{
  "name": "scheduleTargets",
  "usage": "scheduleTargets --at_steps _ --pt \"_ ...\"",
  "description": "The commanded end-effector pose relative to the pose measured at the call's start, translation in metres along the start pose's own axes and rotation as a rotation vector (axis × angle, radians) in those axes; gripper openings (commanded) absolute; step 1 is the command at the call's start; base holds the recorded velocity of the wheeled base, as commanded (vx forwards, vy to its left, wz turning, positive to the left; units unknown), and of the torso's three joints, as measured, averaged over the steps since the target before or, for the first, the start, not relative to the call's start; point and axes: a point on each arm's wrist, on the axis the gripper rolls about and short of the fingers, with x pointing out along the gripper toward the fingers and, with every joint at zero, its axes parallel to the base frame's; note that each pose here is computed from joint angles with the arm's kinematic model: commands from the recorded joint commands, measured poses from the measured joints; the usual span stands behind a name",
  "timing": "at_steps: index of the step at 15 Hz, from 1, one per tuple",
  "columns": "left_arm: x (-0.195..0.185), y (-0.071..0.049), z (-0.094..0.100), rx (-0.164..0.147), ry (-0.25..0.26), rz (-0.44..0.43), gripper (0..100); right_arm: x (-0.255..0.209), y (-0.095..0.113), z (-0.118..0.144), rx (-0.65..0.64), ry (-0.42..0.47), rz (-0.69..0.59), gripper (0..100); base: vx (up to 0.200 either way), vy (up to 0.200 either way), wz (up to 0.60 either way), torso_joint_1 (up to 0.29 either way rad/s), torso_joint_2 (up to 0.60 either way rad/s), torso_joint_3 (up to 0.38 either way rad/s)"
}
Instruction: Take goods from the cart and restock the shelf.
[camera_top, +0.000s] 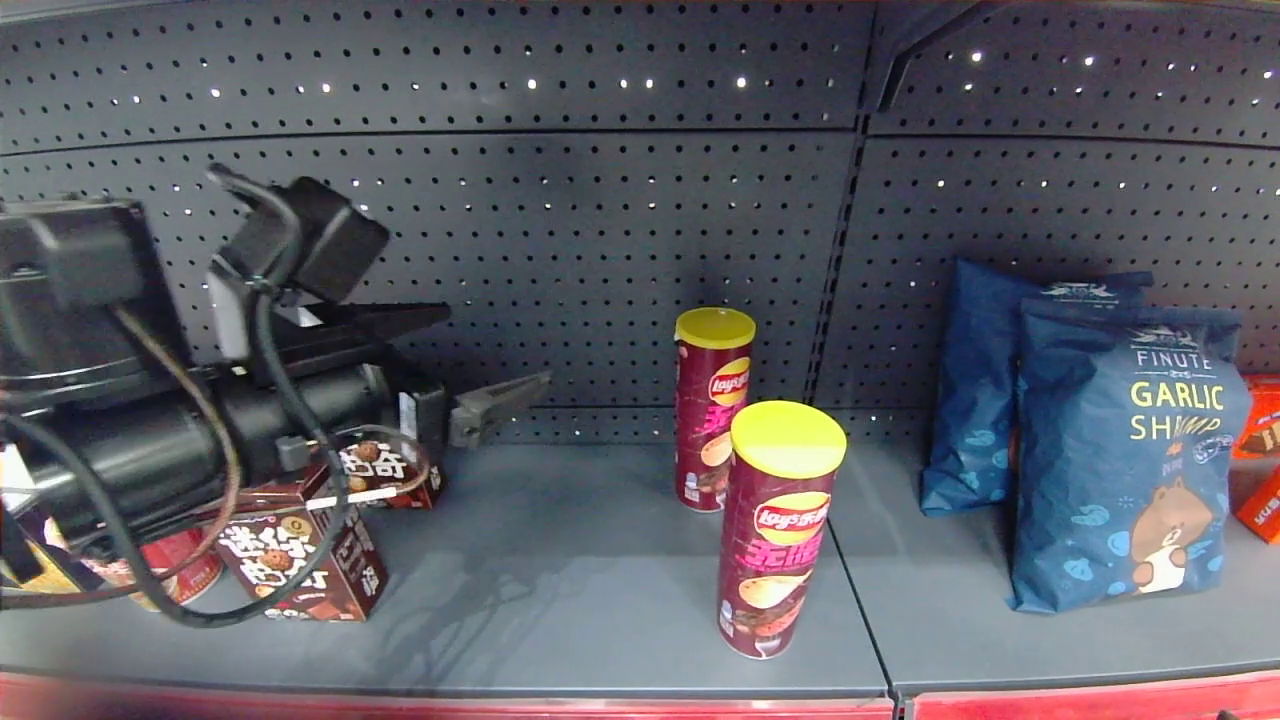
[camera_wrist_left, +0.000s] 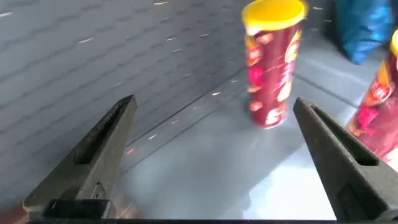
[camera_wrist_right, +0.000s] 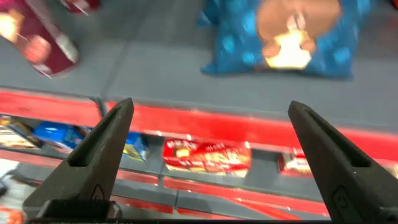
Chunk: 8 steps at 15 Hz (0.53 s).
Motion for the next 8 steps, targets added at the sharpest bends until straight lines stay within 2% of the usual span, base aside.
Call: scheduleTargets --at_steps 1,3,5,8 --pt "-0.066 0.012 -0.004 0.000 -0.049 0.149 100 0.014 0.005 0.025 -0.008 0.034 0.035 100 0.000 0.000 0.00 0.000 0.00 0.000" --pt "-0.102 0.013 -0.016 -0.002 -0.059 0.242 100 0.031 0.010 0.039 -0.014 0.058 0.062 100 0.000 0.000 0.00 0.000 0.00 0.000" --pt "-0.121 0.009 -0.024 -0.004 -0.056 0.282 100 0.047 0.016 0.046 -0.023 0.058 0.075 100 0.000 0.000 0.00 0.000 0.00 0.000" --pt "-0.153 0.006 -0.039 -0.017 -0.058 0.435 100 0.077 0.027 0.056 -0.037 0.078 0.100 100 0.000 0.000 0.00 0.000 0.00 0.000"
